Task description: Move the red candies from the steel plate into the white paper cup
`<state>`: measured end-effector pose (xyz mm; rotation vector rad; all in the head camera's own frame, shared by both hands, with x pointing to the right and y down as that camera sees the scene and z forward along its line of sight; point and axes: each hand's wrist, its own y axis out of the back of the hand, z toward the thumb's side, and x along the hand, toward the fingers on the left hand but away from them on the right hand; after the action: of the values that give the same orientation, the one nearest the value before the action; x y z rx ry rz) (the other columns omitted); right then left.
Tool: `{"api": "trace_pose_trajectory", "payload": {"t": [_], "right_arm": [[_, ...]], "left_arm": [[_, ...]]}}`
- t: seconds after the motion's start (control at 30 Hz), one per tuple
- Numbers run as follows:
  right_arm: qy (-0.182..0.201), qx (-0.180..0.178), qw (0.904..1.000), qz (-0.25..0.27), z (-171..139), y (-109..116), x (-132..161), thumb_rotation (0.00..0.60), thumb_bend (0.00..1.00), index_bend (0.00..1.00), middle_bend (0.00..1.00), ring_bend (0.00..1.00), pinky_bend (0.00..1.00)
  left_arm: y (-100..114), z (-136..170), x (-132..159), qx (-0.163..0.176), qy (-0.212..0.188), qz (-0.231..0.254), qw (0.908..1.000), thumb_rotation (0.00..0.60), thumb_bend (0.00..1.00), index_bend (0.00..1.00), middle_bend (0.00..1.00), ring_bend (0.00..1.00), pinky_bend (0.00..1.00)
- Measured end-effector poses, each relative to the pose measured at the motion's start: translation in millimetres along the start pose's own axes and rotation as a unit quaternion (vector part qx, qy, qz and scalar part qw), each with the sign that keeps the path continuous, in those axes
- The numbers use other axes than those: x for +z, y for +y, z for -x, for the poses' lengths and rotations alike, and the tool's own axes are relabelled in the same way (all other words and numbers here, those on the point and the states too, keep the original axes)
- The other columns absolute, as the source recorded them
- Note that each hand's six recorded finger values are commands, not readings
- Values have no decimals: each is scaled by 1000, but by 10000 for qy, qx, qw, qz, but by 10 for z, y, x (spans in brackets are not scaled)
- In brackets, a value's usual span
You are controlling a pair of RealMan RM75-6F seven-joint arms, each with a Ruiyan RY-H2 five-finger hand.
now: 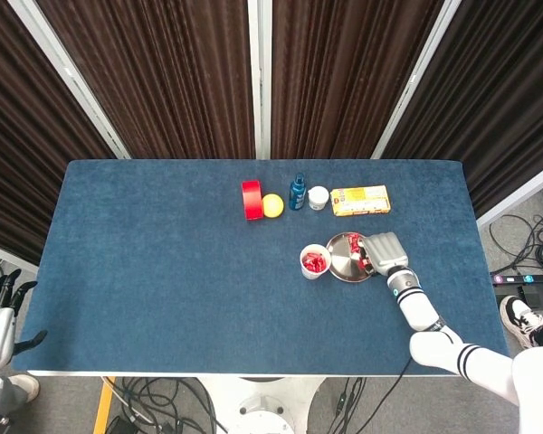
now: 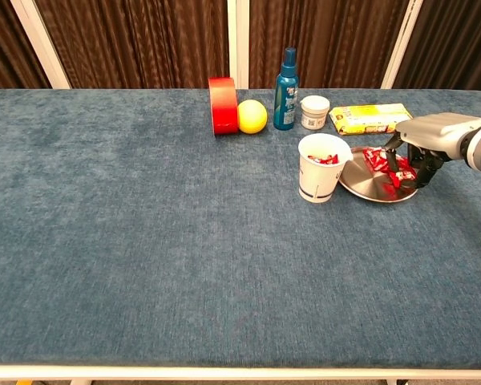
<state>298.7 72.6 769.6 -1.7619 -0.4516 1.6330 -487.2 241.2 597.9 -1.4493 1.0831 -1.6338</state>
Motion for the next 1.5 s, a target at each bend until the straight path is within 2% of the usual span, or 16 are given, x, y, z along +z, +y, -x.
{"api": "trace_pose_trajectory", "payload": {"t": [0.1,0.23,0.43,0.5,0.6,0.77,0.9,1.0,1.1,1.27,1.5], "right_arm": [[113,-201,9997,113,-40,117,65,600,327,623,979,939,1000],[407,-639,9967,279,-172,414,201,600,327,626,979,939,1000],[984,-1188,9869,476,-430,882,459,600,327,610,980,938,1000],[1117,-1230,9849,493,-465,960,524,600,327,597,979,938,1000],[1276,-1117,9845,450,-437,942,650,600,327,569,980,938,1000],[1485,-871,9844,362,-343,784,884,600,327,515,979,937,1000],[1556,-763,9845,262,-280,692,994,600,326,396,979,937,1000],[1566,-814,9839,283,-280,705,1010,600,302,314,980,937,1000],[1520,-959,9831,336,-302,779,957,600,291,295,979,936,1000],[1112,-1117,9870,309,-312,883,606,600,243,361,979,936,1000],[450,-805,9957,52,-186,674,162,600,198,422,980,937,1000]], "left_arm": [[13,-6,2,8,-8,-9,10000,600,0,259,153,92,127],[44,-20,23,57,-49,-17,10000,600,0,259,153,92,127],[80,-26,39,103,-68,-28,9999,600,0,259,153,92,127],[81,-20,39,101,-61,-27,9999,600,0,259,153,92,127],[76,-11,37,92,-51,-26,9999,600,0,259,153,92,127],[88,-1,5,104,-4,-40,9999,600,0,259,153,92,127],[84,10,-16,96,20,-34,9999,600,0,259,153,92,127],[74,12,-23,84,26,-24,10000,600,0,259,153,92,127],[68,13,-25,87,23,-12,10000,600,0,259,153,92,127],[55,12,-28,78,18,-7,10000,600,0,259,153,92,127],[50,-6,19,72,-54,-15,10000,600,0,259,153,92,127]]}}
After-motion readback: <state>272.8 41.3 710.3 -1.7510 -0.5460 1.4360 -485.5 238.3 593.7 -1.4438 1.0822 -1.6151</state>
